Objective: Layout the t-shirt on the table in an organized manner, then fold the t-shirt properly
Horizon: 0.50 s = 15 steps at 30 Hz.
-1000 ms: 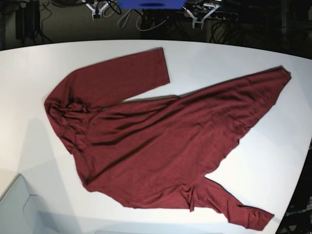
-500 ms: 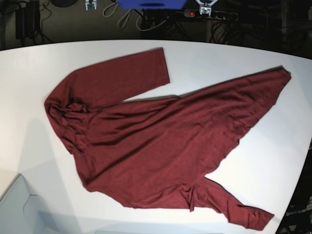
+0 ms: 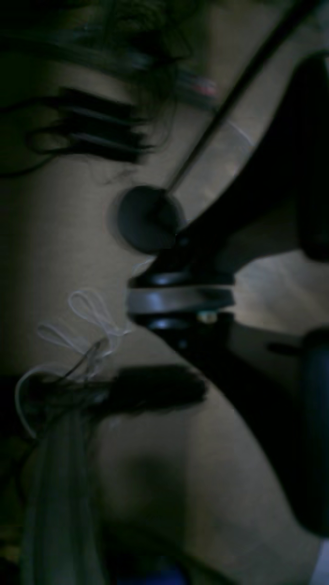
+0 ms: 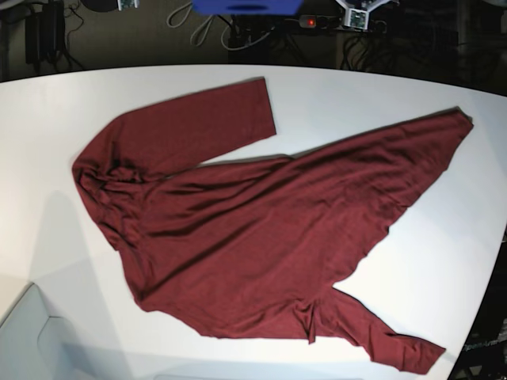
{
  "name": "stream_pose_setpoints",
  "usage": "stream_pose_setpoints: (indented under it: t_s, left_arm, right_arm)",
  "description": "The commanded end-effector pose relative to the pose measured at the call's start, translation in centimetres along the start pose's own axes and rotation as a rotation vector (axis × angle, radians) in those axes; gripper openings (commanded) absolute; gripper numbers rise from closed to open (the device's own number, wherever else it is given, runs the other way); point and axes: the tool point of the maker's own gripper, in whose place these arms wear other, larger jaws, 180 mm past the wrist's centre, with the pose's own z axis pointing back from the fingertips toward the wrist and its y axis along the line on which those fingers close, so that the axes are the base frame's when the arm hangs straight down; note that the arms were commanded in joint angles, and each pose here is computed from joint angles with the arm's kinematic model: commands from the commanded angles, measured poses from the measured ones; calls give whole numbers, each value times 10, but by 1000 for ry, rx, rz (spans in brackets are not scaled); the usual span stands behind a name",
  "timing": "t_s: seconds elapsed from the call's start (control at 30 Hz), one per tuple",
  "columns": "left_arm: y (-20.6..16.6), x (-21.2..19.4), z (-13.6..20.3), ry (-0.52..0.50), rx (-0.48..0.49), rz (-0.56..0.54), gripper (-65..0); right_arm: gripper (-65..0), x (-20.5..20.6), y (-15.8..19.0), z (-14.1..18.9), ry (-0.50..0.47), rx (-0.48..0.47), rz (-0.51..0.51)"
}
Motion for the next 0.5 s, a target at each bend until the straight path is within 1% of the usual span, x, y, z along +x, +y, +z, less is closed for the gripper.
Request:
stream_pose_setpoints:
  t_s: [0.0,0.3,0.37,0.47]
  left_arm:
    - [0,7,9,-29,3,-3,-650]
    - [-9,71,46,-186,-16,9,-650]
    - [-10,85,55,-221,-16,10,-650]
    - [3,105,65,-271,20,7,-650]
  right_arm:
    - [-650,11,-7,9,-44,-9,10]
    - [-650,79,-12,49,-229,6,58]
    - [-650,94,-15,57,-265,-4,61]
    - [-650,123,-24,67,-314,-33,57]
